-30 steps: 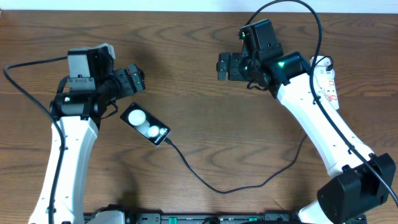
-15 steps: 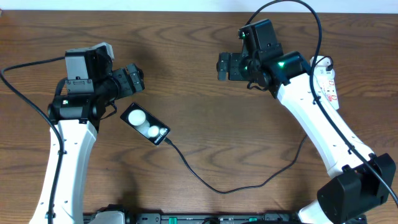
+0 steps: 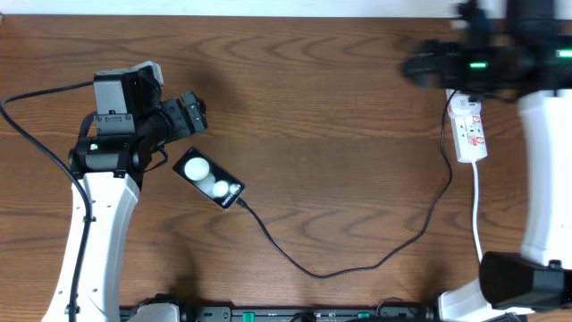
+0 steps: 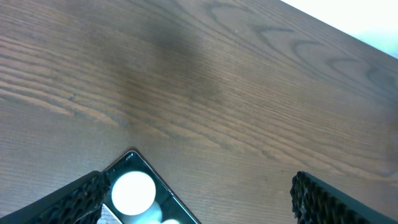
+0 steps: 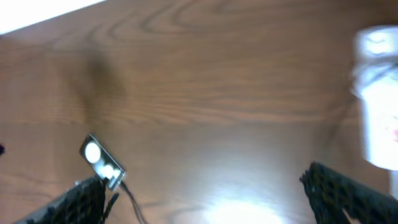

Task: Plug charger to phone and switch on socket
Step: 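Move the right gripper over to the white power strip's orange switch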

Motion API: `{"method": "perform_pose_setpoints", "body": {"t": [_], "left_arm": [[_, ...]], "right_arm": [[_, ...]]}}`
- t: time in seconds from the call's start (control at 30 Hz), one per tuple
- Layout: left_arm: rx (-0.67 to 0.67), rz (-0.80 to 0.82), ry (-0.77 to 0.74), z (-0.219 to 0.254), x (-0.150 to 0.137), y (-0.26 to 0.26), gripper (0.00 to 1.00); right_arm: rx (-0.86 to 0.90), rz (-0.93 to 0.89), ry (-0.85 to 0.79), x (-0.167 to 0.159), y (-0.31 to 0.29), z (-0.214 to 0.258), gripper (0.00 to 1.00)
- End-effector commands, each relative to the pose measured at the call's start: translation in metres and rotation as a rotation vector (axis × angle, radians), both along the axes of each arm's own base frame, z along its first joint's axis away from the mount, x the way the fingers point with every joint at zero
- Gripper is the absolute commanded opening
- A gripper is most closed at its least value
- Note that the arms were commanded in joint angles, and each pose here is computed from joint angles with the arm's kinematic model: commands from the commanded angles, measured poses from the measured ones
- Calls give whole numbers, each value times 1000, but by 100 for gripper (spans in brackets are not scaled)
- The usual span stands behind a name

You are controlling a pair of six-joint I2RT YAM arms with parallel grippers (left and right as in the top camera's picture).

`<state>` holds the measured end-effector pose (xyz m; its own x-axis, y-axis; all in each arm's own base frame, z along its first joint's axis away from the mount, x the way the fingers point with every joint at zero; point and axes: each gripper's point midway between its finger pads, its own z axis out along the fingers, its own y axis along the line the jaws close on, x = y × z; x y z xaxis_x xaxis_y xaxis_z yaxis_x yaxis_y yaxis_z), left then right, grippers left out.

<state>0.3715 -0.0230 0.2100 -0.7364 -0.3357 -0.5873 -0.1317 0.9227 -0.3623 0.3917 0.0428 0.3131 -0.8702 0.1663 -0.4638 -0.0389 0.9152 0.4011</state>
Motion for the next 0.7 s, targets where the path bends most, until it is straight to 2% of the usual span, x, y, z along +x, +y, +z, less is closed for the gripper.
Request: {"method": "perform_pose_setpoints", "body": {"t": [0.0, 0.13, 0.33, 0.47, 0.67], "left_arm": [[21, -7, -21, 7, 3, 1, 95], [20, -7, -21, 7, 3, 1, 95], [21, -7, -21, 7, 3, 1, 95], [21, -7, -21, 7, 3, 1, 95], [20, -7, -20, 7, 2, 1, 95]], "right_arm": [[-7, 0, -66, -9, -56, 13, 99], [-101, -29, -92, -14, -123, 1, 99], [-167, -66, -77, -12, -182, -23, 99], [-163, -95, -45, 5, -208, -51, 99], [-34, -130, 131, 21, -218, -126, 99]]}}
